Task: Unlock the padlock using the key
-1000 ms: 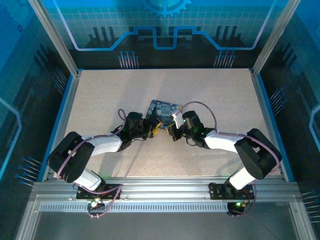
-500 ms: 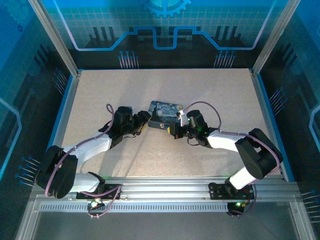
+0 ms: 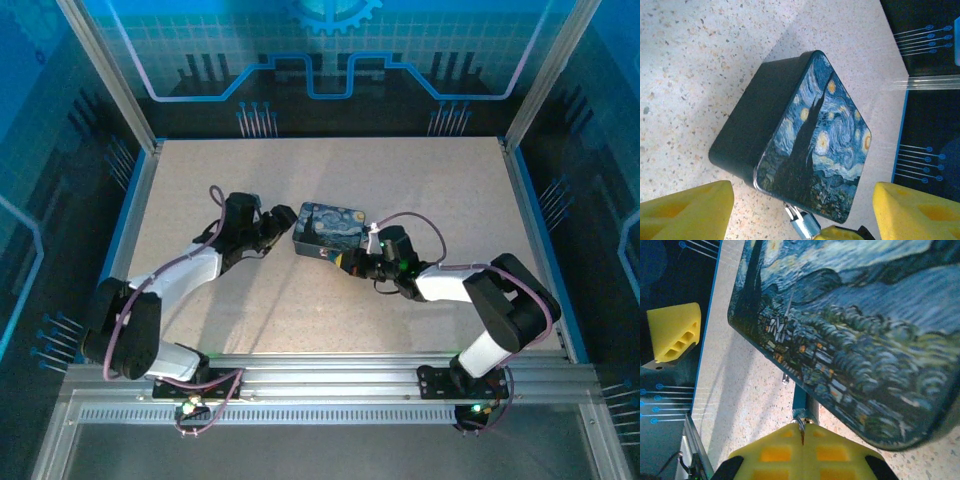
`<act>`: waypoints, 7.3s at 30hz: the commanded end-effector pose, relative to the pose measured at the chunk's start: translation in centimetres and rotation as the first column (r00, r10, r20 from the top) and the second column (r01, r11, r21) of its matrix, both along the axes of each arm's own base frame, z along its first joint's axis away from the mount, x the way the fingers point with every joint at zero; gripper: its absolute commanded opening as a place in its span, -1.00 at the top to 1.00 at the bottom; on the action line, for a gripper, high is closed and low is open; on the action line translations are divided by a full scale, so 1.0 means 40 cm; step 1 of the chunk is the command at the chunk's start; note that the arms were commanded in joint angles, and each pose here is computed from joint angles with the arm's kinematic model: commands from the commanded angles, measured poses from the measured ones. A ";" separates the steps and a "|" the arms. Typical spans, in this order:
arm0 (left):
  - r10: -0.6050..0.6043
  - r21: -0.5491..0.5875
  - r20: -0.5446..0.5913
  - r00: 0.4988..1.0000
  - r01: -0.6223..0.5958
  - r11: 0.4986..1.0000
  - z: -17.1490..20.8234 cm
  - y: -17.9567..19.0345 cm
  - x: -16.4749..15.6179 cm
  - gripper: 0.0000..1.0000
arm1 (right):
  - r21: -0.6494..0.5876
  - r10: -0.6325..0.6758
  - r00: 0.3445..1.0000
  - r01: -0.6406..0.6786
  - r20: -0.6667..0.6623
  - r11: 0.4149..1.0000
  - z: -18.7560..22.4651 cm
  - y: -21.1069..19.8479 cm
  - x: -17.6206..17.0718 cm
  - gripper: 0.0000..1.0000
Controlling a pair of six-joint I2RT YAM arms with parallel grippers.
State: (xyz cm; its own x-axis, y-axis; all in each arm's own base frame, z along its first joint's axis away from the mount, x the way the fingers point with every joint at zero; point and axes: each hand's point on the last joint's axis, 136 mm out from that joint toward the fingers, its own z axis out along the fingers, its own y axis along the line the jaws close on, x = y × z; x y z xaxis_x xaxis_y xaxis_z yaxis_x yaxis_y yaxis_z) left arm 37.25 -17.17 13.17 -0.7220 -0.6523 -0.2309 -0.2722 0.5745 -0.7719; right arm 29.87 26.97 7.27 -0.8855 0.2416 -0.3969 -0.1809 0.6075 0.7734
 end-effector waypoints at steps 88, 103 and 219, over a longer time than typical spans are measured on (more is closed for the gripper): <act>-0.192 0.046 -0.239 0.952 0.209 0.977 -0.226 -0.043 -0.104 -0.09 | 0.066 0.209 0.968 -0.220 0.136 0.973 -0.014 0.060 0.078 -0.16; -0.193 0.032 -0.241 0.951 0.206 0.978 -0.228 -0.048 -0.101 -0.09 | 0.106 0.234 0.969 -0.241 0.077 0.965 -0.038 0.079 0.080 0.05; -0.212 0.046 -0.242 0.947 0.230 0.972 -0.230 -0.079 -0.111 -0.09 | 0.169 0.015 0.997 -0.029 0.081 0.985 -0.018 -0.054 0.120 1.00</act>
State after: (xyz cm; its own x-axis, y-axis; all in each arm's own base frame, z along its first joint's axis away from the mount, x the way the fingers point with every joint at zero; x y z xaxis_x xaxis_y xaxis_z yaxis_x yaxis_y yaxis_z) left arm 35.02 -20.77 6.88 -0.8679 -0.4703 -0.1602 -0.2216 0.6550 -0.7224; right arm 33.76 25.47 4.79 -0.8909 0.2561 -0.3752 -0.2245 0.4696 0.8538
